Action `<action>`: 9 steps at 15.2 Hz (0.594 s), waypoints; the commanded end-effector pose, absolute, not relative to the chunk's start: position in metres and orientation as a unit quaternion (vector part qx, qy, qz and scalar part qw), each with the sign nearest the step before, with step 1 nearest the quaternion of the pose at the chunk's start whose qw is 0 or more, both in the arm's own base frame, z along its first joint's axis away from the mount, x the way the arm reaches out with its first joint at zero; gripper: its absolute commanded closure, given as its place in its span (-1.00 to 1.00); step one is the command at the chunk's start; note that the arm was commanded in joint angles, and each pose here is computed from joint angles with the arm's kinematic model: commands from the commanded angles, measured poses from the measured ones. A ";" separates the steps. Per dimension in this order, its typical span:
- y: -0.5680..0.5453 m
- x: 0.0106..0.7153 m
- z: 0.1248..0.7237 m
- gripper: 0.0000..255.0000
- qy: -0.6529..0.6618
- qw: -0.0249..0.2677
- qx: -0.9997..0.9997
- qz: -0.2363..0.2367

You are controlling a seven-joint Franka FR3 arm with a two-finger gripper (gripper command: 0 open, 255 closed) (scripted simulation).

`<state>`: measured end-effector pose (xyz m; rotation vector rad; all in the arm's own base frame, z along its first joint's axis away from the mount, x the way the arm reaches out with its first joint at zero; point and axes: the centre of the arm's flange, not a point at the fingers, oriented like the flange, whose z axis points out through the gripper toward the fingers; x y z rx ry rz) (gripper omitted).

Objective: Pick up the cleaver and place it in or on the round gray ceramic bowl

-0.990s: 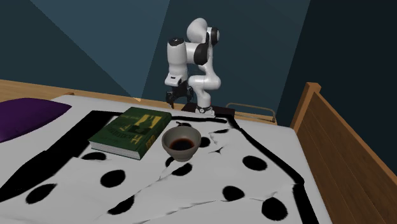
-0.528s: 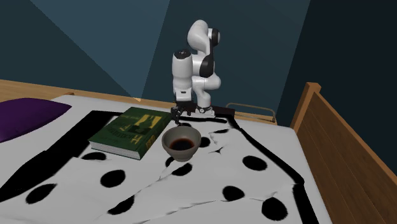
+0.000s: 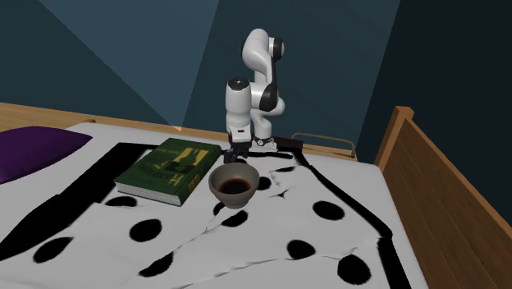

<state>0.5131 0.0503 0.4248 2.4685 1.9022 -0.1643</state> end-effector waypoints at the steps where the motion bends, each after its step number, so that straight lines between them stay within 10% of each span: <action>1: 0.050 0.513 0.421 -1.00 0.610 0.011 0.791 -0.052; 8: 0.050 0.513 0.421 -1.00 0.610 0.011 0.791 -0.052; 9: 0.050 0.513 0.421 1.00 0.610 0.011 0.791 -0.052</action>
